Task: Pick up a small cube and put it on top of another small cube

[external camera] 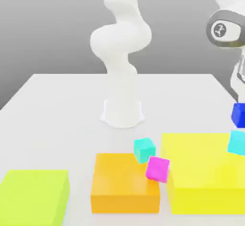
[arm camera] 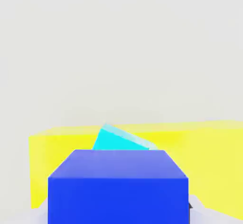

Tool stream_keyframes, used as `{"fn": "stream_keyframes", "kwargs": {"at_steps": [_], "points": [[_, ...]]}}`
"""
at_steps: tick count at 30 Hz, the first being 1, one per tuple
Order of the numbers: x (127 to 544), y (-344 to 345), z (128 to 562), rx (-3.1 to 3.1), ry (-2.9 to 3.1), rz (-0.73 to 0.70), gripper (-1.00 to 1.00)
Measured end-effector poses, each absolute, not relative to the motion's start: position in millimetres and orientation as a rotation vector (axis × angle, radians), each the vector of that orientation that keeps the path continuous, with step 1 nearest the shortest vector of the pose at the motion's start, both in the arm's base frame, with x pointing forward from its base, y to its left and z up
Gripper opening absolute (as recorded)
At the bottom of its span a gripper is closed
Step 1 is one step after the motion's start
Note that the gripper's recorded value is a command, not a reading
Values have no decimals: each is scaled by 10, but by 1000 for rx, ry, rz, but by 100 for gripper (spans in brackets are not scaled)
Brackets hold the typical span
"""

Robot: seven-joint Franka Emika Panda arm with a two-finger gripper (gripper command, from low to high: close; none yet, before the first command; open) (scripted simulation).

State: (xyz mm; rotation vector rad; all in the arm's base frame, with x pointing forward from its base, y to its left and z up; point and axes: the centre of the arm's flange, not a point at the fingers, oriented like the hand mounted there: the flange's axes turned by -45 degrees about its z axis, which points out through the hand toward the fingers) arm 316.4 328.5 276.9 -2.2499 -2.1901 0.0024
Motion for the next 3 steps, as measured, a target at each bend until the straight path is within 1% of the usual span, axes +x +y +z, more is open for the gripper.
{"fn": "stream_keyframes", "kwargs": {"at_steps": [3], "points": [[3161,3288,2769,-2249,-2191,2,100]]}}
